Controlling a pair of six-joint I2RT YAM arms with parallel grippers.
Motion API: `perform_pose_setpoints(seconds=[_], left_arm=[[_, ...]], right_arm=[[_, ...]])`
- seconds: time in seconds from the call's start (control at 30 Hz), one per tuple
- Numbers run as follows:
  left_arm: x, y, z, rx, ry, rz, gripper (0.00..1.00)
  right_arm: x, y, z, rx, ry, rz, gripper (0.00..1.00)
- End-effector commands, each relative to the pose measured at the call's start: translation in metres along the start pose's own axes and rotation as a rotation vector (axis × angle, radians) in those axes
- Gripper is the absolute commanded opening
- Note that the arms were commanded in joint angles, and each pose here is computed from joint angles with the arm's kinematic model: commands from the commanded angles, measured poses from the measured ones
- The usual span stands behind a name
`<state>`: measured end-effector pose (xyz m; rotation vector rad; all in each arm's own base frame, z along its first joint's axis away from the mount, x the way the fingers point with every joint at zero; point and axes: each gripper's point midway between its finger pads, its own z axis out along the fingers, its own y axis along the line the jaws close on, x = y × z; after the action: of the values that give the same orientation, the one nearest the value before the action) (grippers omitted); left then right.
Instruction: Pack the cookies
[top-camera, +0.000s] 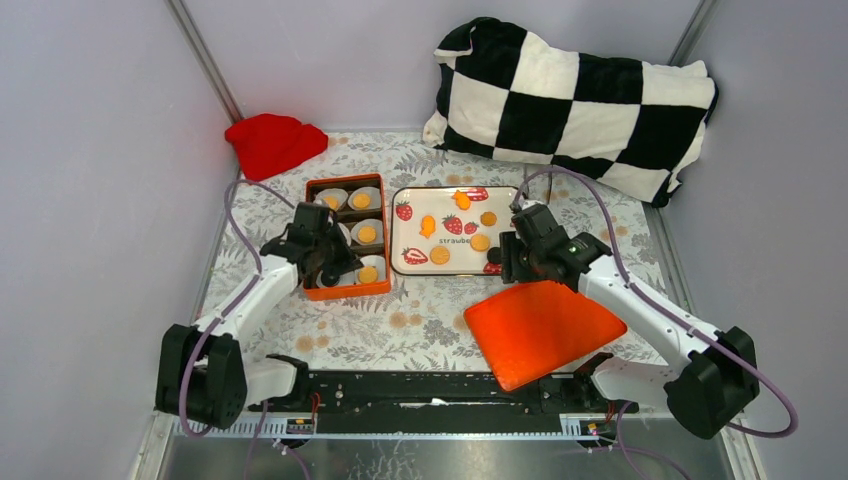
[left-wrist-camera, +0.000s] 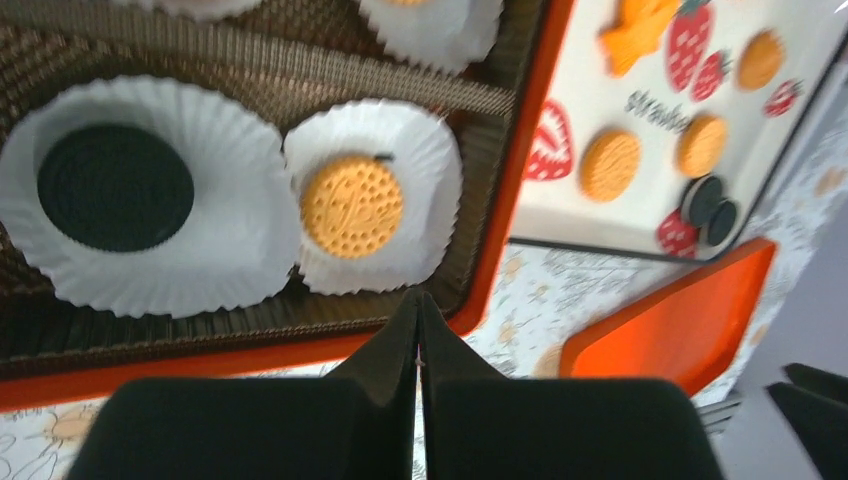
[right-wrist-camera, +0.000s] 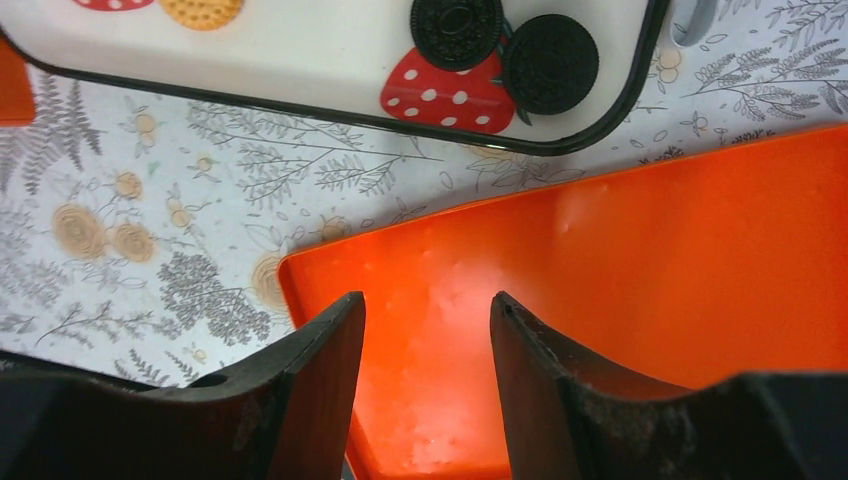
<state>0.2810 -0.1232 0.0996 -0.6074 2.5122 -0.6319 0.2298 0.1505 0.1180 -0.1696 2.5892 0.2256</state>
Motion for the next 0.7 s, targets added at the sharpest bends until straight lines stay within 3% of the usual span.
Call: perform_pose_setpoints(seconds=[0.0,0.3,0.53,0.6,0.67], left_arm=[[0.031,0.026,0.014,-0.089,0.033,0.006,0.00],[0.077,0.017,0.056,-0.105,0.126,0.062,0.00],[0.091,-0.032,0.067,-0.034,0.172,0.137,0.00],[0.093,-0.045,0.070,-0.014,0.180,0.157,0.00],[0.095,-0.055,0.074,0.010,0.193,0.167,0.00]], right_arm=[[0.012,0.019,-0.009,-0.088,0.044,-0.033,0.55],[0.094,0.067,0.013,-0.125,0.283,-0.195,0.57],[0.152,0.096,0.025,-0.133,0.374,-0.269,0.58],[0.161,0.095,0.031,-0.123,0.387,-0.261,0.58],[0.167,0.090,0.037,-0.095,0.391,-0.247,0.50]])
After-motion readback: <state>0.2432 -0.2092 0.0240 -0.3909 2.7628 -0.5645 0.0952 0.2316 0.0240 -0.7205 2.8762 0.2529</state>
